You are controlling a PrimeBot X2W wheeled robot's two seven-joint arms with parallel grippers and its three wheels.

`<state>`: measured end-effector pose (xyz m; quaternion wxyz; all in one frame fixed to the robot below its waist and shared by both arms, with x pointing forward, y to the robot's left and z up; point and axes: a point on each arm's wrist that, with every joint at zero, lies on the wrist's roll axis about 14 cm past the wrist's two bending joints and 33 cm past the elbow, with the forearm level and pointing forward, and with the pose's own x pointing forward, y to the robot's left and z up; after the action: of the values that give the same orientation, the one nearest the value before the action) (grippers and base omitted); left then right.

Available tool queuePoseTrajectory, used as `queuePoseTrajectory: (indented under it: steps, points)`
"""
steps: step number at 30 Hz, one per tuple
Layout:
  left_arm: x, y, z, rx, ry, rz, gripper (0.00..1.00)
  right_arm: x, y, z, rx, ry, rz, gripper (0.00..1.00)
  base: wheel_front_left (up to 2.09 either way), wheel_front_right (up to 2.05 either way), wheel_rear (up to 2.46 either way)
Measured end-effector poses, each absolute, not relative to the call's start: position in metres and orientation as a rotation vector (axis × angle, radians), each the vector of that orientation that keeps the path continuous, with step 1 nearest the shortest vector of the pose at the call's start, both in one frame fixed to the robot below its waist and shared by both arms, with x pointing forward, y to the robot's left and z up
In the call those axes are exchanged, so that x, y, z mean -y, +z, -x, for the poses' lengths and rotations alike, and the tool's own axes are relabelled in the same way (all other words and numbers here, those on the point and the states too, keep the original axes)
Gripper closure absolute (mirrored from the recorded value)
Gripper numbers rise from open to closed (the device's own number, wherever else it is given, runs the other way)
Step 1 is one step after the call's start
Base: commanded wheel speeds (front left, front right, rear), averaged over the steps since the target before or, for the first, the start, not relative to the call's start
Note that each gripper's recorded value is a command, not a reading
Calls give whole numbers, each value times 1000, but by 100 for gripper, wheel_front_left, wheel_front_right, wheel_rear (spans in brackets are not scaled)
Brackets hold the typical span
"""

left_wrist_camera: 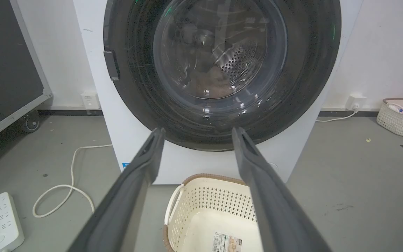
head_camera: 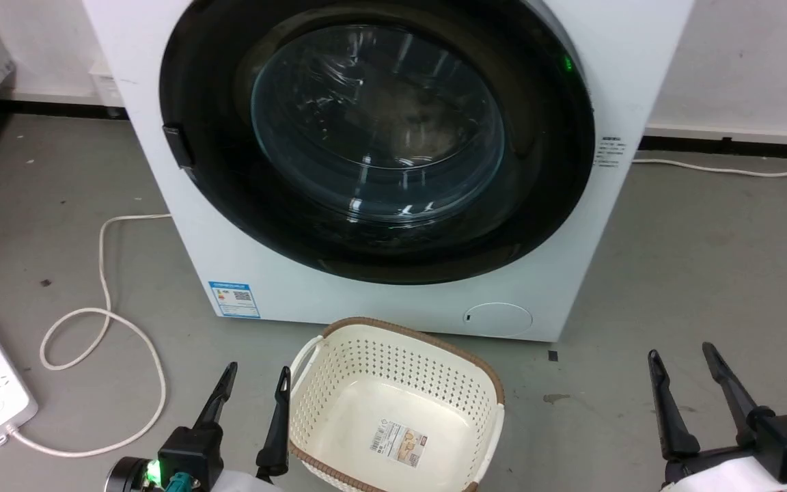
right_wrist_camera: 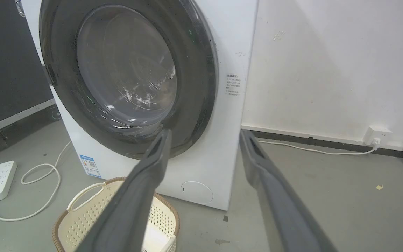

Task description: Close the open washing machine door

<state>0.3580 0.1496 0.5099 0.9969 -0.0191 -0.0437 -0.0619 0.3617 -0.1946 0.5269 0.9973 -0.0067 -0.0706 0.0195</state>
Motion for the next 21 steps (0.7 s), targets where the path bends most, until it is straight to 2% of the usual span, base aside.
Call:
queuePoseTrajectory:
  steps: [7,8,21]
  points:
    - [-145,502,-360,63,-141,40,0,196,513,-356,99,28,4,0,0,0,0]
    - [-145,501,-360,61,-141,40,100,196,512,-356,97,30,3,100,0,0,0]
    - [-145,500,-360,50,-141,38,100,194,511,-357,85,34,3,100,0,0,0]
